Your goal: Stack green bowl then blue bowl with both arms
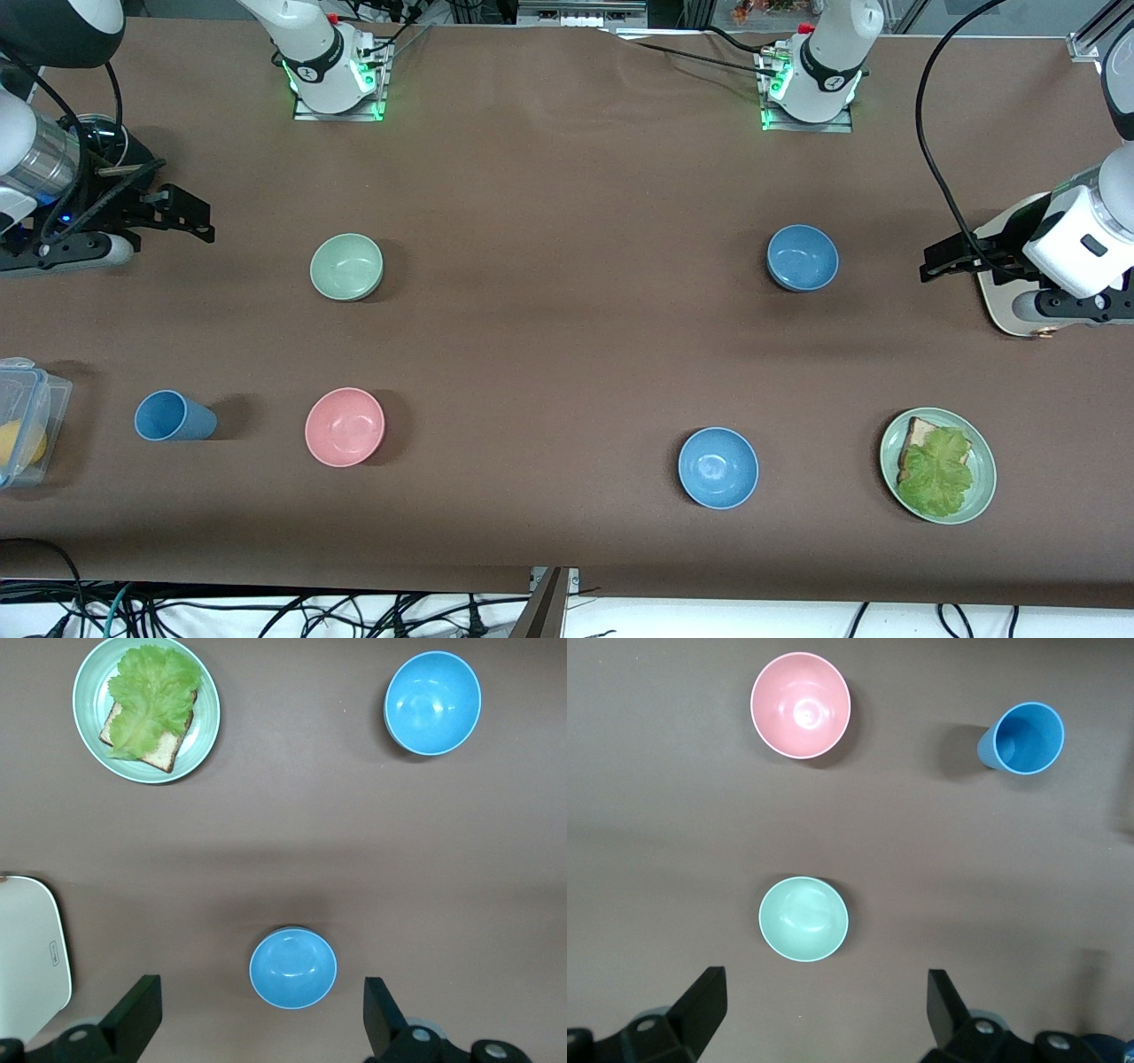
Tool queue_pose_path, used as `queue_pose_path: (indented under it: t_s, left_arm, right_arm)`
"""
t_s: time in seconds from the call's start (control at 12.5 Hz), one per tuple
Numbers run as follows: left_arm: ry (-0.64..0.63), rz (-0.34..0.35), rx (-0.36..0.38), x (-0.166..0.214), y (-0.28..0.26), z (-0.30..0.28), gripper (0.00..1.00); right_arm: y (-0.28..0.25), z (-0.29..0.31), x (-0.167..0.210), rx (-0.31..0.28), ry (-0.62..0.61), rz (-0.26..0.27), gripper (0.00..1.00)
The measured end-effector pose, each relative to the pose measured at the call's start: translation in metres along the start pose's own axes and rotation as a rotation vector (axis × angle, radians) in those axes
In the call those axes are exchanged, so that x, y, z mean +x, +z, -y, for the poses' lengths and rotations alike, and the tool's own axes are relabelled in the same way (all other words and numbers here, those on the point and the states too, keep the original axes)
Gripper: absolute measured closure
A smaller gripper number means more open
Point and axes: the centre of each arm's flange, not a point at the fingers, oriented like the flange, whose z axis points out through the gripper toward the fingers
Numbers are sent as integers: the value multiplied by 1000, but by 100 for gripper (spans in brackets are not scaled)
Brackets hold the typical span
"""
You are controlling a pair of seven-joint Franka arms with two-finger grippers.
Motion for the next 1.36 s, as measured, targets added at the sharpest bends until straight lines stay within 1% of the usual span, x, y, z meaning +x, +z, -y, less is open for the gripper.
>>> queue_pose_path:
  t_s: [1.04,1.36]
  left_arm:
    - [0,0,0,0,0,0,0]
    - [0,0,0,0,0,0,0]
  right_arm:
    - [-8,-3,0,-2,6,-11,0]
    - [-8,6,0,-2,-11,-13,0]
